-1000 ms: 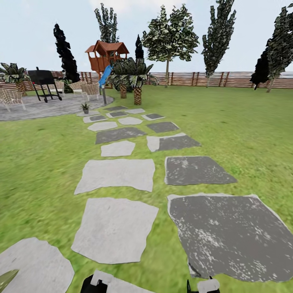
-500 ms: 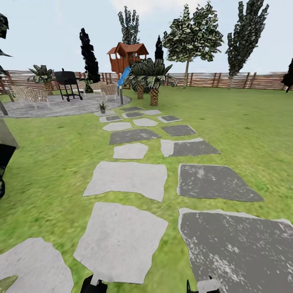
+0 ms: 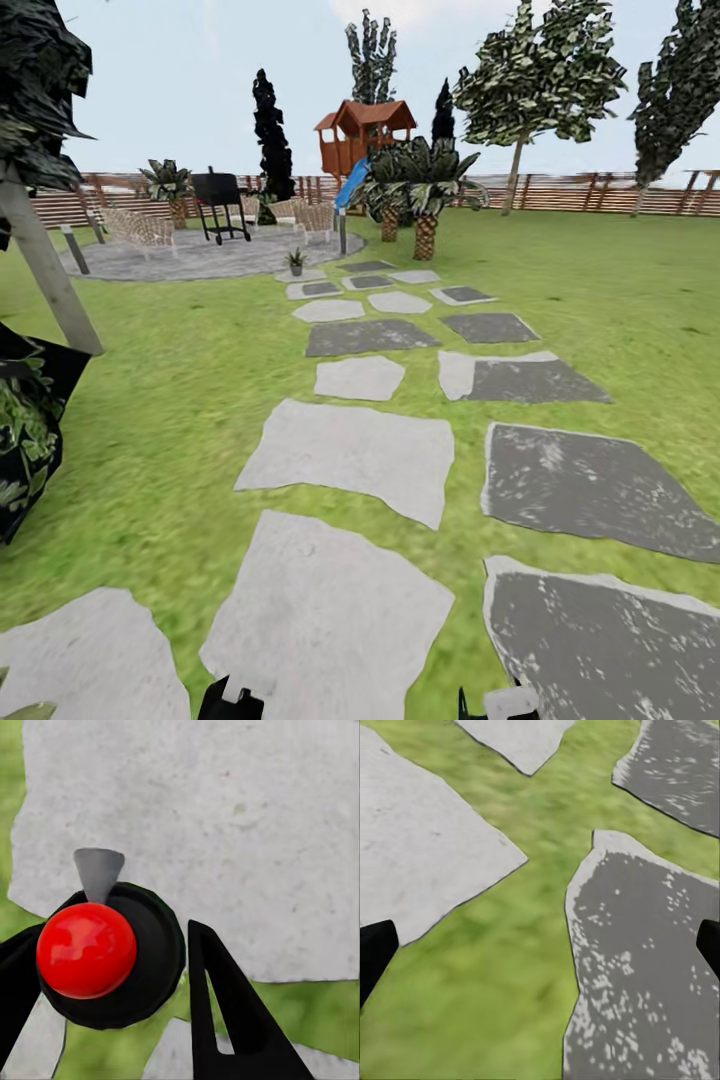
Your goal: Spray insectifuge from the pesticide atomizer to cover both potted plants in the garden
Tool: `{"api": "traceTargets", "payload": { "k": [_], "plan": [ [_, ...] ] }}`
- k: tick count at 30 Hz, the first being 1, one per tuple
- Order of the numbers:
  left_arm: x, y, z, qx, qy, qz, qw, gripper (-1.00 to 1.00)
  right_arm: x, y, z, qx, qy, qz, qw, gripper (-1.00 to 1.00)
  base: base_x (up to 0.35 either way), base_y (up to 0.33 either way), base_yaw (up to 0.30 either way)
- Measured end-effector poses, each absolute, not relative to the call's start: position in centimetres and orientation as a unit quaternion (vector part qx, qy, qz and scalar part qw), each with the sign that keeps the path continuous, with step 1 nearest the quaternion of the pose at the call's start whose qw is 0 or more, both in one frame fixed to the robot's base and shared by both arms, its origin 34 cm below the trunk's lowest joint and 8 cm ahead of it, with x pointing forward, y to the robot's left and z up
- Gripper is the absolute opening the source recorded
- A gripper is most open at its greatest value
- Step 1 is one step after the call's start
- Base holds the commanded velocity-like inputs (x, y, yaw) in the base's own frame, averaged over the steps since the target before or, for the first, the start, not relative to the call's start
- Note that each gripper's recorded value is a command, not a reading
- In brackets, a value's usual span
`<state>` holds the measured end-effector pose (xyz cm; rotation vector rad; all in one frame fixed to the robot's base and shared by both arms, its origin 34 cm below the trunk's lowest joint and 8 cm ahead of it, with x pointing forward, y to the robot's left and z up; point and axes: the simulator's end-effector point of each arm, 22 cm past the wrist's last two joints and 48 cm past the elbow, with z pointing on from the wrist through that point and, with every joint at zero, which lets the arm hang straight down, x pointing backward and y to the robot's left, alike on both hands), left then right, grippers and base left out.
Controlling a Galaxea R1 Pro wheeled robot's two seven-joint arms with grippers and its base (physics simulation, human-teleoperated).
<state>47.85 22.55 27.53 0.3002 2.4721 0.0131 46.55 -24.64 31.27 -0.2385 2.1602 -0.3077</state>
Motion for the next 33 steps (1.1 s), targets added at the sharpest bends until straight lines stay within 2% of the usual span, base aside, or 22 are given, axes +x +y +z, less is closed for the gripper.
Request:
{"api": "traceTargets", "payload": {
  "k": [11, 33],
  "plan": [
    [47.83, 22.51, 27.51, 0.114, 0.941, 0.005, 0.320, -1.00, 46.54, -24.59, 31.26, -0.097, 0.876, -0.124, 0.456, 1.00, 0.320, -0.091, 0.268],
    [47.83, 22.51, 27.51, 0.114, 0.941, 0.005, 0.320, -1.00, 46.53, -24.61, 31.25, -0.096, 0.876, -0.125, 0.456, 1.00, 0.265, -0.185, 0.264]
  ]
}}
